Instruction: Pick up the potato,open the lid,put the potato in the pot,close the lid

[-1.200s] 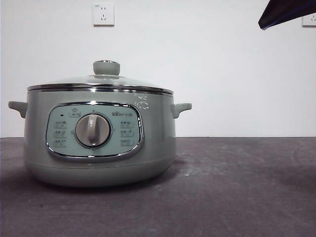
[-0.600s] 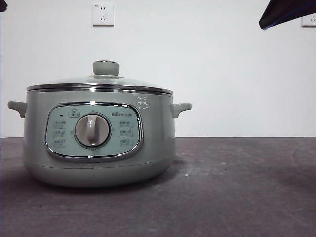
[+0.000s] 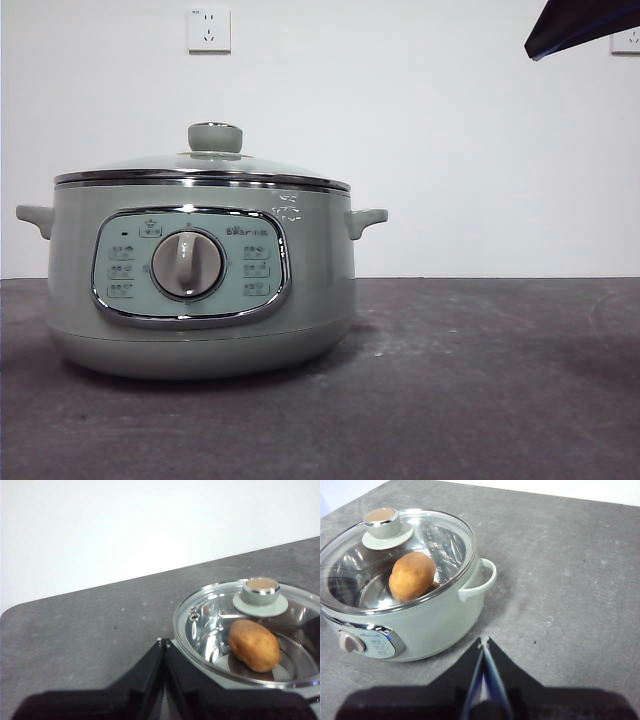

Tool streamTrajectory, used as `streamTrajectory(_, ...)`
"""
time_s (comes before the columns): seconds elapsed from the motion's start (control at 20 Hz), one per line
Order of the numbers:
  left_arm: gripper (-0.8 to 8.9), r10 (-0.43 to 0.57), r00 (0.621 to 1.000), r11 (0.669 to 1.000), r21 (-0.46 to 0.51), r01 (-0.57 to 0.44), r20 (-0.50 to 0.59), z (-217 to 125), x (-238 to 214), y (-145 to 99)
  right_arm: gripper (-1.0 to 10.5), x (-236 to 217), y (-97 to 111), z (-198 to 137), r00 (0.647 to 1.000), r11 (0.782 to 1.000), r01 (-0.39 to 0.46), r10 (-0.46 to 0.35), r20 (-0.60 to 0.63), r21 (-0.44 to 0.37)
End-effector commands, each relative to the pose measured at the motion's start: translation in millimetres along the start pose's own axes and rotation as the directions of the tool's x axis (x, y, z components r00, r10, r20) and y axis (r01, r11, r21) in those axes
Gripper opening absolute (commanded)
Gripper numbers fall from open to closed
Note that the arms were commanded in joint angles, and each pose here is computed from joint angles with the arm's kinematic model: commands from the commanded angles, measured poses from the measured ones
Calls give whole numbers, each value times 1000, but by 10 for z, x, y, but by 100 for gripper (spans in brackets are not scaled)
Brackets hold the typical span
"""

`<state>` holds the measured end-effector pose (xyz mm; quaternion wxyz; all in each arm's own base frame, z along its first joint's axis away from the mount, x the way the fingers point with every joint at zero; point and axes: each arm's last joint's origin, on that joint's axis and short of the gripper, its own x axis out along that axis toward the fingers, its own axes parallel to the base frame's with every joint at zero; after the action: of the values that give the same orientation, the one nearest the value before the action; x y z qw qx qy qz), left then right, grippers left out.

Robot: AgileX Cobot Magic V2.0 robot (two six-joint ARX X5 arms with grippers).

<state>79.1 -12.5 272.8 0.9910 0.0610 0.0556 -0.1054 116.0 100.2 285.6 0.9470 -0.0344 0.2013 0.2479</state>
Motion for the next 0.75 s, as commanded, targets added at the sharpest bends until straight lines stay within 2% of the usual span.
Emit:
streamTrajectory(0.05, -4, -6, 1000, 1000, 4, 6, -8, -301, 89, -13, 1, 8, -1, -22, 1000, 1000, 2, -2, -2, 8)
streamTrajectory(0.3, -4, 25, 998, 1000, -7, -26, -55, -825, 242, -29, 1, 8, -1, -22, 1000, 1000, 2, -2, -2, 8)
streamTrajectory(0.75, -4, 48, 997, 998, -34, -50, -62, -1178, 293, -46, 1, 8, -1, -22, 1000, 1000, 2, -2, -2, 8)
